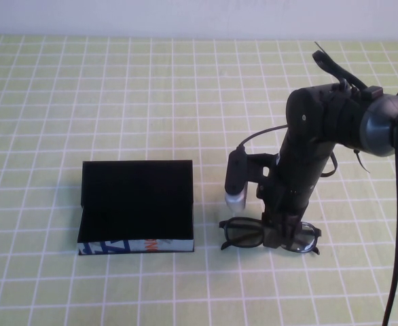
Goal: Return glasses to glasses case
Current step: Pick up the glasses from the table, then place the glasses in the glasses case
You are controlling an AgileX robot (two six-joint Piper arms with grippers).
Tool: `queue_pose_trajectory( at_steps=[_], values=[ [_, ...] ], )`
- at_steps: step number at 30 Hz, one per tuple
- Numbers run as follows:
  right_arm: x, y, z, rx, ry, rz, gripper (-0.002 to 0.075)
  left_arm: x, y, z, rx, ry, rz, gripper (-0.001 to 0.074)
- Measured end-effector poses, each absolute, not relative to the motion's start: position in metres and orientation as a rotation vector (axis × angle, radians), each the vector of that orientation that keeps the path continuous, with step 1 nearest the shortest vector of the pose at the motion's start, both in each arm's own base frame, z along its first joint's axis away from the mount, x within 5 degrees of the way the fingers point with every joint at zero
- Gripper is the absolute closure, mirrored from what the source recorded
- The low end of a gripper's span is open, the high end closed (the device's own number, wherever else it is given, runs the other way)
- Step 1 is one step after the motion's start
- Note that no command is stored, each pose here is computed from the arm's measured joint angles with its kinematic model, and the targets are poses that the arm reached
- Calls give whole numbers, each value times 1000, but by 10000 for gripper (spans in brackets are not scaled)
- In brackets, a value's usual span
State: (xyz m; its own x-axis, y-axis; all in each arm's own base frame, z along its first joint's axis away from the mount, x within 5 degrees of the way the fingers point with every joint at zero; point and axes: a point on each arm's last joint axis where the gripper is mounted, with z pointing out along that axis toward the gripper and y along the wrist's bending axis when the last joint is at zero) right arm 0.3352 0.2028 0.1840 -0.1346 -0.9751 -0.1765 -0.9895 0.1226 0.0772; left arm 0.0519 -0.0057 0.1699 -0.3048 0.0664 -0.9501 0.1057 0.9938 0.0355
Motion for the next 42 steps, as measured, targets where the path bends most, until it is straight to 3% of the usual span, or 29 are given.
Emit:
queue_pose_trajectory(
  at_steps=[11,18,28,32,42],
  values=[
    [329,202,186,-2070,2325,305,659,52,-6,170,124,1882,-39,737],
    [331,226,213,-2069,2269,214,659,52,-6,170,124,1882,-39,737],
    [300,314,282,-2081,1933,150,659,52,-6,170,124,1882,-39,737],
    [289,342,283,-2124,1857,110,659,52,-6,170,124,1882,-39,737],
    [283,387,246,-2175,1848,92,659,52,-6,170,124,1882,-39,737]
  ],
)
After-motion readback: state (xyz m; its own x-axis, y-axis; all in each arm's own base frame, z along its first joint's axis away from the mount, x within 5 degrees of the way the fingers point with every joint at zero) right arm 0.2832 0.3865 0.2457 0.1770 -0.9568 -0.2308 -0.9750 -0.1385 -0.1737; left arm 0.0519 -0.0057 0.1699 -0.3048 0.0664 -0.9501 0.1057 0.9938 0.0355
